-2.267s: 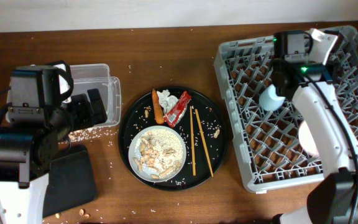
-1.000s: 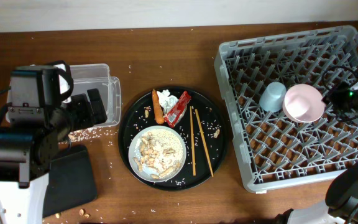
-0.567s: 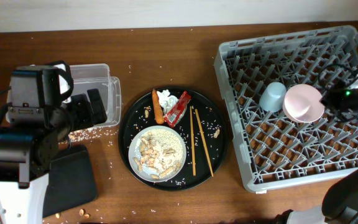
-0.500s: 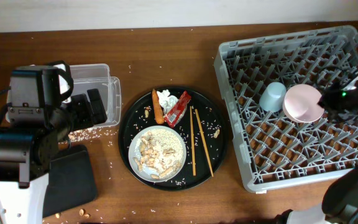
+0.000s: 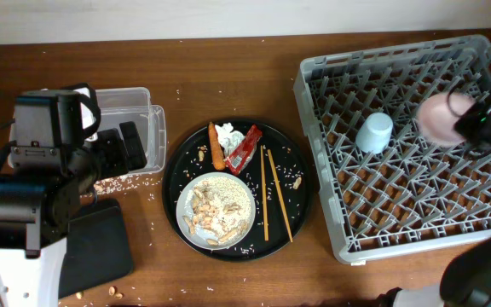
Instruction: Sort waste into correct bins and load items into the dishwasher rack
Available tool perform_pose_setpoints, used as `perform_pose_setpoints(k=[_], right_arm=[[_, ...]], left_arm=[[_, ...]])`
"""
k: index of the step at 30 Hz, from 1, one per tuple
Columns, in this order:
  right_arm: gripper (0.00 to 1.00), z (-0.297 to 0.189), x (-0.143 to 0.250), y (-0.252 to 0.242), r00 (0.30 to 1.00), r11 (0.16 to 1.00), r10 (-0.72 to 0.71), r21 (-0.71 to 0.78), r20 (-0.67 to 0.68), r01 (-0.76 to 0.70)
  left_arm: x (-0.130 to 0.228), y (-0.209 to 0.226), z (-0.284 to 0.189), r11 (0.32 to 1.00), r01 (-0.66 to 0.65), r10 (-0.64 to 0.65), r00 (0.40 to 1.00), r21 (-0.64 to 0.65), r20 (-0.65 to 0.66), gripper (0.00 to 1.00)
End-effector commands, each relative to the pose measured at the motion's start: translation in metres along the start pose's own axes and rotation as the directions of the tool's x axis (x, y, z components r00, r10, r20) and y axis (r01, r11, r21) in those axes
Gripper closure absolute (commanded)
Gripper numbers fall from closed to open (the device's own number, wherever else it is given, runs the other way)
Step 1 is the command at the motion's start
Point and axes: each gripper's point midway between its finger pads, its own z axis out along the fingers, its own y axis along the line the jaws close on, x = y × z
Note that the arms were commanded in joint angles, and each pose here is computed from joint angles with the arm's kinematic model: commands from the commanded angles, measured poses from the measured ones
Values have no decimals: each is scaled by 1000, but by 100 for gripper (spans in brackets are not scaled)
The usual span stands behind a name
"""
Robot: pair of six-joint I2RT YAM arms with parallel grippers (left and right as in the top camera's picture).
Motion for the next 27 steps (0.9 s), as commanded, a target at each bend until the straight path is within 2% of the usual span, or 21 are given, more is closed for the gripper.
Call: perform_pose_setpoints(k=[1,4,6,10,14,23,27], right_arm=[[96,-69,-53,-28,952,971,-20,233,304,-54],[96,-88,-69,-35,907,906,-101,414,409,-86],[96,-86,-77,-21,882,856,-227,516,414,-22],[96,-74,-80,5,843,737,-412,670,347,84],[96,-47,-74,40,795,662,-556,707,241,248],[96,4,-59,45,773,472,-630,827,74,306],[96,22,-50,50,762,440,-647,831,30,340]], left_arm=[[-3,3,-2,1000,18,-18,1000,-11,13,1],[-3,3,-2,1000,18,-18,1000,-11,13,1],[-3,3,-2,1000,18,-18,1000,-11,13,1],[-3,3,-2,1000,18,-18,1000,-11,13,1],[-3,3,-2,1000,18,-17,1000,-11,13,1],[-3,3,-2,1000,18,-18,1000,-11,13,1],[-3,3,-2,1000,18,-18,1000,-11,13,1]])
